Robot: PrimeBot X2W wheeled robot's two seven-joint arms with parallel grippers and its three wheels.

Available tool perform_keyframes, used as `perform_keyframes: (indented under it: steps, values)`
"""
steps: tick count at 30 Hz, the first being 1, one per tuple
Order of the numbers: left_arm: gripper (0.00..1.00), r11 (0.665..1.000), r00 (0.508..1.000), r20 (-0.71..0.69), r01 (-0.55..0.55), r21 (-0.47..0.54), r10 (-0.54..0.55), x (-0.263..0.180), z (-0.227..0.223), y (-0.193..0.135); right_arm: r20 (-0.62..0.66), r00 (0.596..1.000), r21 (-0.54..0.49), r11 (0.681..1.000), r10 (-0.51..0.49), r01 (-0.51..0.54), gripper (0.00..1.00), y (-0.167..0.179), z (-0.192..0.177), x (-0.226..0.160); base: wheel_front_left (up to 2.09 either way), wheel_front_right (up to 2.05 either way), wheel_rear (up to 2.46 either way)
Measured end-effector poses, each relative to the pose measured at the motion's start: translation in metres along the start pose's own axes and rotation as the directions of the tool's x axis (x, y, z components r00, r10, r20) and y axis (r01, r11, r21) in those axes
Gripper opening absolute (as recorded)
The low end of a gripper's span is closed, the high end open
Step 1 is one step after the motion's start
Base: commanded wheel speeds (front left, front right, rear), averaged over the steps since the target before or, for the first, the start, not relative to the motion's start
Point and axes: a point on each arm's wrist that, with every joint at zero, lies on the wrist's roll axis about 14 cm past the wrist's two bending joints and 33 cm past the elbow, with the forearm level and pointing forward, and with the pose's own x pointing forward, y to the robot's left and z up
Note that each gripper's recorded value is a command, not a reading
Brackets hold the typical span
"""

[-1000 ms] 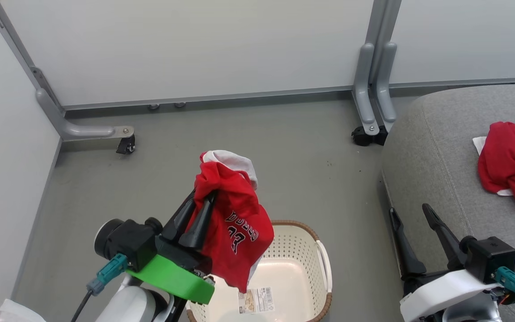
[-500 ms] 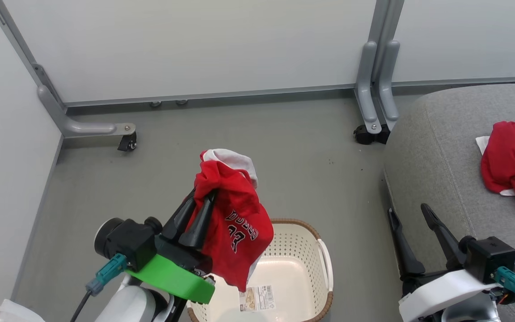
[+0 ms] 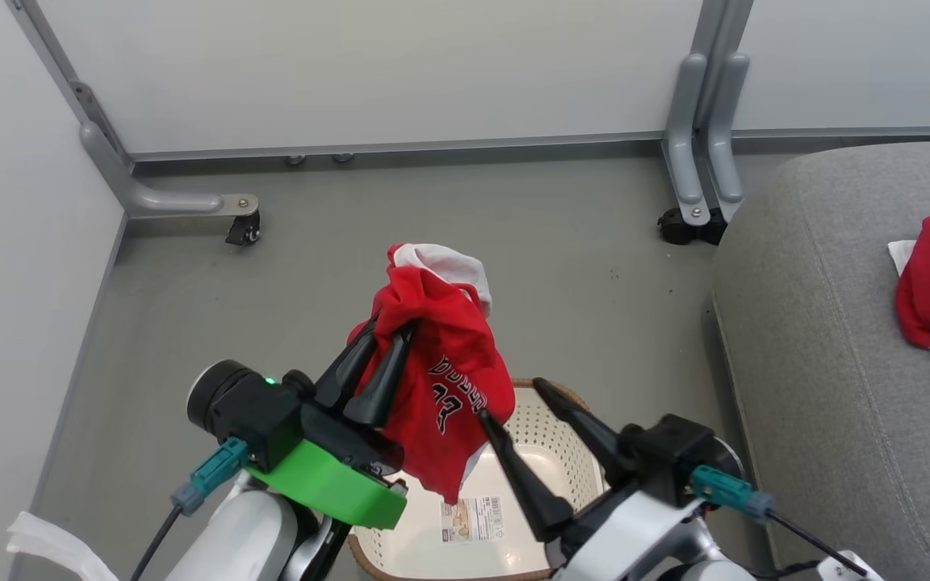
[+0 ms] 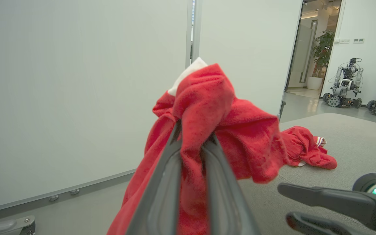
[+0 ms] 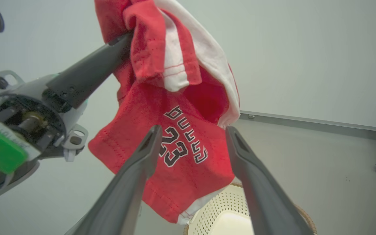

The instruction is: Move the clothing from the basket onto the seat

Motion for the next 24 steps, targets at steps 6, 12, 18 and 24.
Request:
perform_keyframes:
  steps: [6, 12, 18, 24]
  values:
    - [0.0, 1.0, 1.0, -0.007, 0.007, 0.012, -0.007, 0.003, -0.002, 0.002, -0.021, 0.988, 0.029, 0.988, 0.155, -0.154, 1.0, 0.036, -0.009, 0.026, 0.0, 0.0, 0.0]
    - [0.0, 1.0, 1.0, -0.008, 0.001, 0.003, -0.001, 0.003, -0.003, 0.001, -0.036, 0.977, 0.029, 0.977, 0.21, -0.209, 1.0, 0.043, -0.016, 0.043, 0.0, 0.0, 0.0]
    - [0.0, 1.0, 1.0, -0.002, 0.014, -0.004, -0.014, 0.005, -0.003, -0.006, -0.04, 0.968, 0.017, 0.968, 0.249, -0.249, 1.0, 0.049, -0.016, 0.056, 0.0, 0.0, 0.0]
    - [0.0, 1.0, 1.0, 0.007, 0.023, -0.011, -0.023, 0.006, -0.001, -0.009, -0.045, 0.966, -0.016, 0.967, 0.255, -0.255, 0.36, 0.044, -0.016, 0.066, 0.0, 0.0, 0.0]
